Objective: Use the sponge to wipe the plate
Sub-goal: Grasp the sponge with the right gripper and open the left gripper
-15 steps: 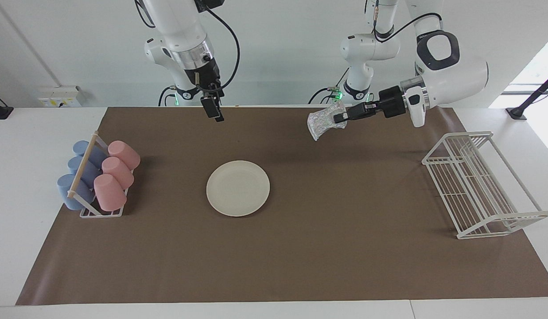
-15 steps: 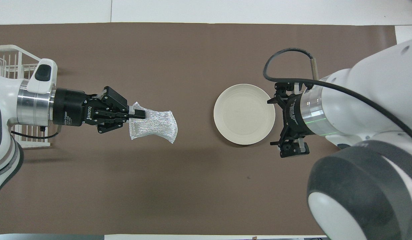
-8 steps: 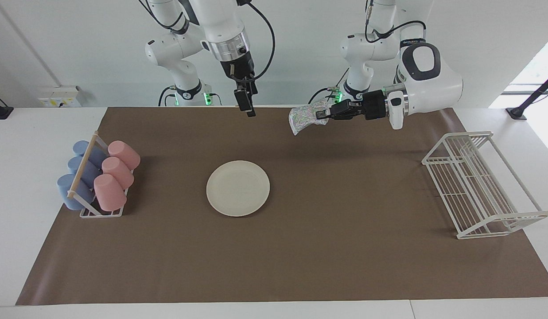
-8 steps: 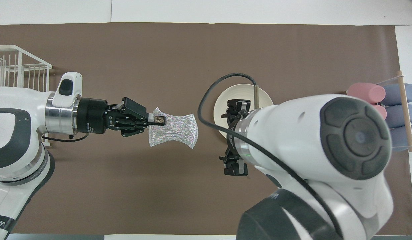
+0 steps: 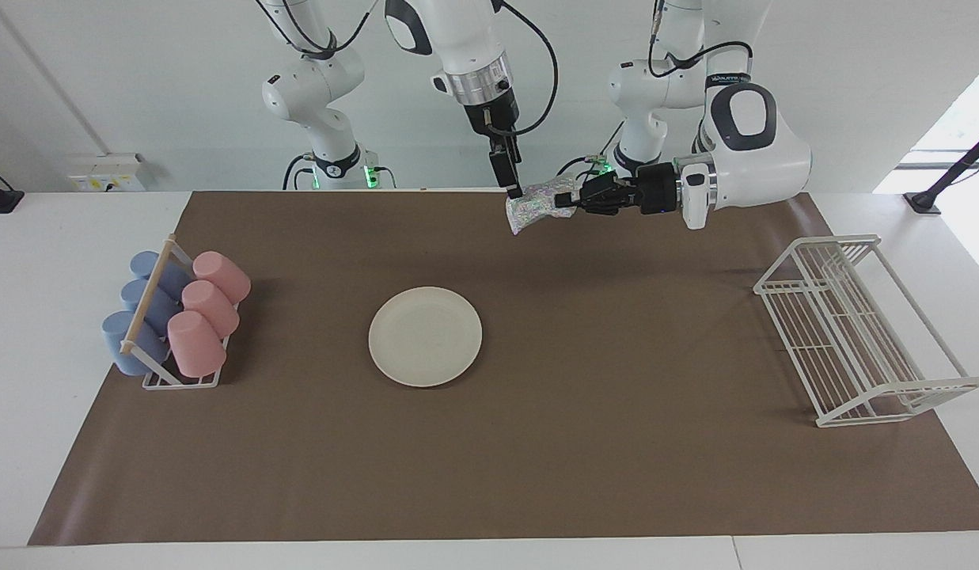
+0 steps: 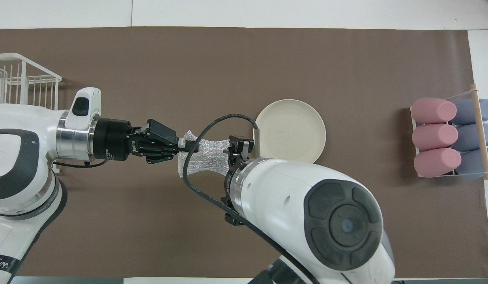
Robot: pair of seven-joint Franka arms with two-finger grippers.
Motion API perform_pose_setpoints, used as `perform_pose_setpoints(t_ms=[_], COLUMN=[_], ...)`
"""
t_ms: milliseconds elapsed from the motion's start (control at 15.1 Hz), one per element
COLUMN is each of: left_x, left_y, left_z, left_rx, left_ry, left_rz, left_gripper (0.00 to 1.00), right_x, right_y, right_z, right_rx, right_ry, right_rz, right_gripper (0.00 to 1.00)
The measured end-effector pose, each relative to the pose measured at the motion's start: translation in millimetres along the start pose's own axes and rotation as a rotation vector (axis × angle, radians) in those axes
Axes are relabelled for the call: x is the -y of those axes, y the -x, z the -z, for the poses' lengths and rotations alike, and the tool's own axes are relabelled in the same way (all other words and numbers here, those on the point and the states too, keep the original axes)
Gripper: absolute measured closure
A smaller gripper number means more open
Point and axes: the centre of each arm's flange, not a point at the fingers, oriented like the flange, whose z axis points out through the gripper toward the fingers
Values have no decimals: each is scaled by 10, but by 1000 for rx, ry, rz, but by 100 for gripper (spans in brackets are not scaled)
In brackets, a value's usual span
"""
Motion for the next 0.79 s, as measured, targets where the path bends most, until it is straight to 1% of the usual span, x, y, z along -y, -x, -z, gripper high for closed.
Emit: perform_pose_setpoints(t_ms=[198,463,529,661,727,793], left_x=[1,5,5,6,6,5], left_y=[25,42,50,66,74,80], left_z=[-14,0,-2,-9,-13,-18], left_rx=[24,43,50,66,72,78], left_ry=[1,5,6,7,7,8], left_rz=[-1,0,0,-6,-11,-14], left_gripper=[95,95,95,95,95,95], right_x=[24,36,35,36,36,36], right_y=[61,101,102,102,102,103], right_z=[-77,-148,-148,-148,-147,-146], right_rx=[22,32,32,32,32,32], right_ry=[-28,-41,-41,-41,-41,-41], right_rz=[3,4,4,4,4,4], right_gripper=[0,0,5,27,43,48])
